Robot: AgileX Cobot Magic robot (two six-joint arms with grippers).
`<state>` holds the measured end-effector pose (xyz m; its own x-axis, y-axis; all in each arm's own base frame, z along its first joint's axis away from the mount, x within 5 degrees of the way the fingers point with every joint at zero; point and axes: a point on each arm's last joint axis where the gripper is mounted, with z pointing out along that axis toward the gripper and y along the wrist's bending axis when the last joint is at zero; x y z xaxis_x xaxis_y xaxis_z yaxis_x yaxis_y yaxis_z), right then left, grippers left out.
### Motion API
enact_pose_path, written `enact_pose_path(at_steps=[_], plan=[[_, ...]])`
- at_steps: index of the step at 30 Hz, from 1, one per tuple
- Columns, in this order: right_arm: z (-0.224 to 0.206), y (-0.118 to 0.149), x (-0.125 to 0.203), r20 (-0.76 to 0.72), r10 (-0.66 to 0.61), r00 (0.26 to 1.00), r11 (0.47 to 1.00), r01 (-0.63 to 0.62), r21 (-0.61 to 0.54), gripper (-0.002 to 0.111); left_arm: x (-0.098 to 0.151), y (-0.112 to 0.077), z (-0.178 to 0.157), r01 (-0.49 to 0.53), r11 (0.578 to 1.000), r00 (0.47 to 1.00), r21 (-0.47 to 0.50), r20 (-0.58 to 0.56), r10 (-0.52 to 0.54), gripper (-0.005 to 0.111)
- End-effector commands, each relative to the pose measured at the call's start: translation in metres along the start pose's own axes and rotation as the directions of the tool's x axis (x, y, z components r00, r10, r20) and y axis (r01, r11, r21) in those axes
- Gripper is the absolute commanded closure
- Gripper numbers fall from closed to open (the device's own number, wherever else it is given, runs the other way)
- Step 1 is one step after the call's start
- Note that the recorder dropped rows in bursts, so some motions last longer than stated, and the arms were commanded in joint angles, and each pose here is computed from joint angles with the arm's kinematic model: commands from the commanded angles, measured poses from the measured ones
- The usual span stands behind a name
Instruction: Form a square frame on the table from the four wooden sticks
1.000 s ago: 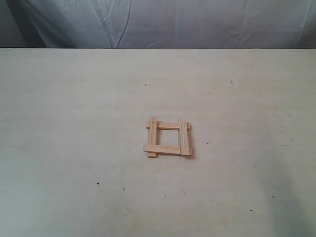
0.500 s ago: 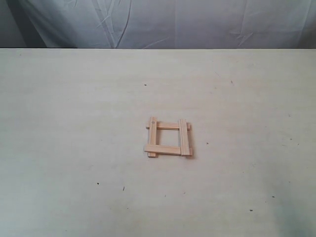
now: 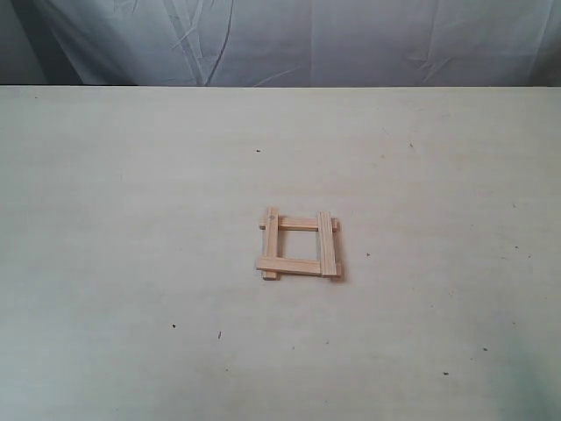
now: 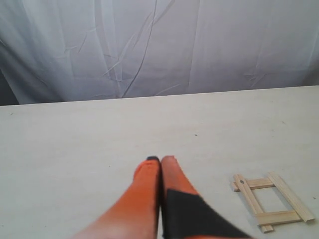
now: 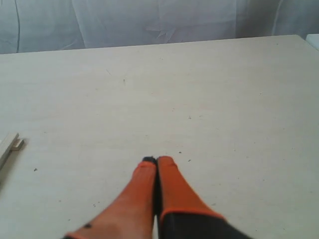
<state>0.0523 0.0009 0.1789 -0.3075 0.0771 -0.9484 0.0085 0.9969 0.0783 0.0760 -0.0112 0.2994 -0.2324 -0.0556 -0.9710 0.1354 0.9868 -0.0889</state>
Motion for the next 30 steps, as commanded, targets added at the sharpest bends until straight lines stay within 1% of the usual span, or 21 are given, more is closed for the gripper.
enact_pose_path(at_steps=[1, 22, 24, 27, 30], plan=[[0.0, 0.0, -0.001, 0.033, 0.01, 0.999, 1.0, -0.01, 0.005, 0.108, 0.002, 0.001, 0.0, -0.001, 1.0, 1.0, -0.003, 0.001, 0.001, 0.107], [0.0, 0.0, -0.001, 0.03, 0.013, 0.999, 1.0, -0.013, 0.004, 0.108, 0.002, 0.001, 0.0, -0.001, 1.0, 1.0, -0.003, 0.001, 0.001, 0.107], [0.0, 0.0, -0.001, 0.032, 0.013, 0.999, 1.0, -0.013, 0.004, 0.108, 0.003, 0.002, -0.005, -0.011, 1.0, 1.0, -0.02, 0.011, 0.011, 0.107], [0.0, 0.0, -0.001, 0.032, 0.013, 0.999, 1.0, -0.013, 0.004, 0.108, 0.007, 0.006, -0.016, 0.036, 0.997, 0.999, -0.064, 0.028, -0.034, 0.107], [0.0, 0.0, -0.001, 0.032, 0.013, 0.999, 1.0, -0.013, 0.004, 0.108, 0.02, 0.01, -0.023, 0.049, 0.992, 0.997, -0.117, 0.068, -0.042, 0.107]])
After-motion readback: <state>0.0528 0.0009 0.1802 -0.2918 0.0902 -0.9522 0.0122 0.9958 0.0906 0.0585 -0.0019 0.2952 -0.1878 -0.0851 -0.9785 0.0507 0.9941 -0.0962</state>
